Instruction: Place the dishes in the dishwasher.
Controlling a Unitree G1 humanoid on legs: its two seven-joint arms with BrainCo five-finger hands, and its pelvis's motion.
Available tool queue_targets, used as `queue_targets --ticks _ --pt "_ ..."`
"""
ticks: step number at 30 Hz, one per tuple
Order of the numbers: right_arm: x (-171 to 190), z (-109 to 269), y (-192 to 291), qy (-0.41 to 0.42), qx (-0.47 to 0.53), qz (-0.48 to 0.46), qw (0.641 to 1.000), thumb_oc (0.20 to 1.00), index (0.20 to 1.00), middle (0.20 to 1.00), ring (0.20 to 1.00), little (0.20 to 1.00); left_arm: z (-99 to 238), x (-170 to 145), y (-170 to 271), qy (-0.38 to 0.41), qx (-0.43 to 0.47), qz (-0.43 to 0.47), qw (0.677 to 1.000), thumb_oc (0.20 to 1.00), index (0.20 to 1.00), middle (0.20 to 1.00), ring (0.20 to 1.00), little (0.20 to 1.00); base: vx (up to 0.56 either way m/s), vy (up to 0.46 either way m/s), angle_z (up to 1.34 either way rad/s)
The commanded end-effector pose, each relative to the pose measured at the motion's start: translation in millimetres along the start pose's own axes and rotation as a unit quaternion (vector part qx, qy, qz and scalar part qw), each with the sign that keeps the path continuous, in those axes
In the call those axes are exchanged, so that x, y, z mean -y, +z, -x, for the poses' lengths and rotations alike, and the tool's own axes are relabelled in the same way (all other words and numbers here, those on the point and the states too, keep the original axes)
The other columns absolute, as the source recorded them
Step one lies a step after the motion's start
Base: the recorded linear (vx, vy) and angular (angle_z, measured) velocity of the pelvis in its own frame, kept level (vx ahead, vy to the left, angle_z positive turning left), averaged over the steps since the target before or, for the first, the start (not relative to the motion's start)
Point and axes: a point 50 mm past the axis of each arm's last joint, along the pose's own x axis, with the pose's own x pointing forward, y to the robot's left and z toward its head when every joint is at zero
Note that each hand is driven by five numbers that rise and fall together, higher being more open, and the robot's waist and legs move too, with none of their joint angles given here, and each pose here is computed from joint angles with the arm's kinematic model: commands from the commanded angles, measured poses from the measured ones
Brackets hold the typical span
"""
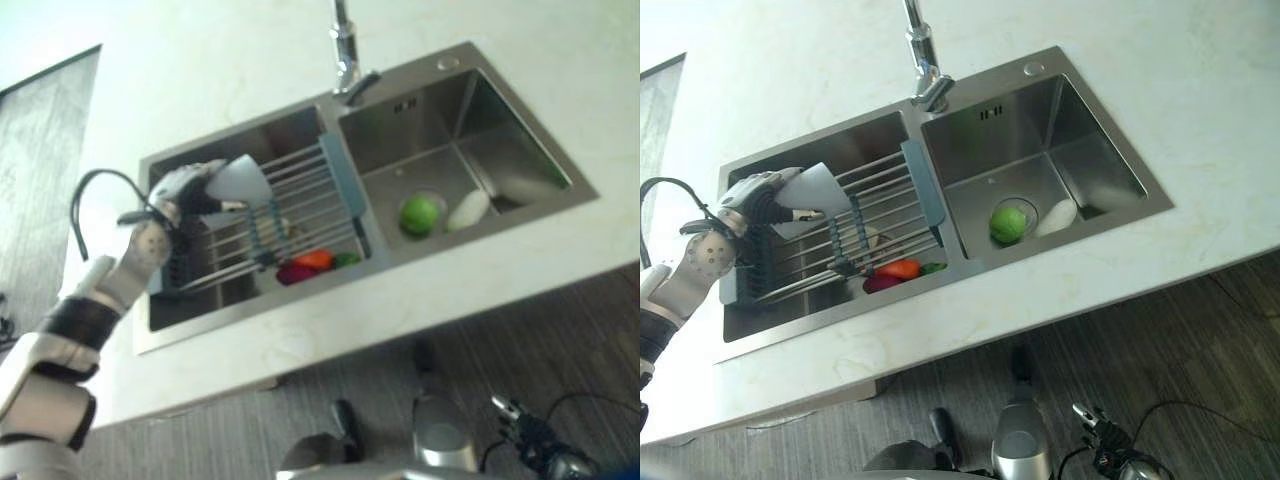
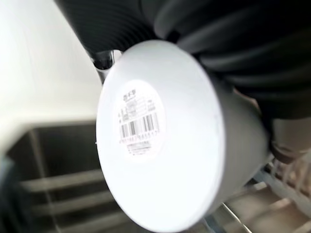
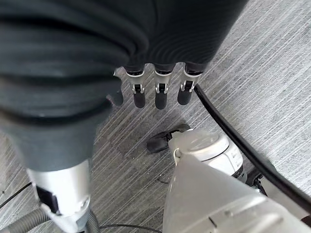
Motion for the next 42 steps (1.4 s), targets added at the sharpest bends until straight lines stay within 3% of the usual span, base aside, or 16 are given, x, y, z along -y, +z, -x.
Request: queue_targets --ticks 1,6,12,18,31,42 --pt "11 9 -26 -0.021 -0.025 -0.009 0.999 1.000 1.000 1.000 1.000 1.000 9 -76 -6 0.189 0.018 -0.016 0.982 0.200 0.200 0.200 0.200 0.200 -0.03 -0.082 0.46" --pt "4 6 -32 -0.010 -0.044 -0.022 0.999 1.000 1.000 1.000 1.000 1.000 35 -77 -13 0.245 0.011 0.026 0.969 0.200 0.200 0.200 0.200 0.200 -0.03 -0.083 0.34" --pt "-7 2 -33 0.030 -0.076 0.042 0.996 1.000 1.000 1.000 1.000 1.000 78 -55 -37 0.307 -0.056 0.070 0.947 0.200 0.200 0.200 0.200 0.200 -0.07 -0.204 0.48" --pt "-3 1 -28 0.026 -0.070 0.039 0.996 1.000 1.000 1.000 1.000 1.000 99 -51 -49 0.307 -0.068 0.094 0.945 0.200 0.200 0.200 0.200 0.200 -0.15 -0.144 0.62" --pt "29 14 -32 -0.051 -0.030 -0.039 0.997 1.000 1.000 1.000 1.000 1.000 61 -41 -2 0.298 0.058 0.160 0.939 0.200 0.200 0.200 0.200 0.200 -0.28 0.228 1.07" --pt "-34 -5 -25 0.037 -0.011 -0.055 0.998 1.000 1.000 1.000 1.000 1.000 59 -27 37 0.273 0.138 0.146 0.941 0.200 0.200 0.200 0.200 0.200 -0.14 0.257 0.80"
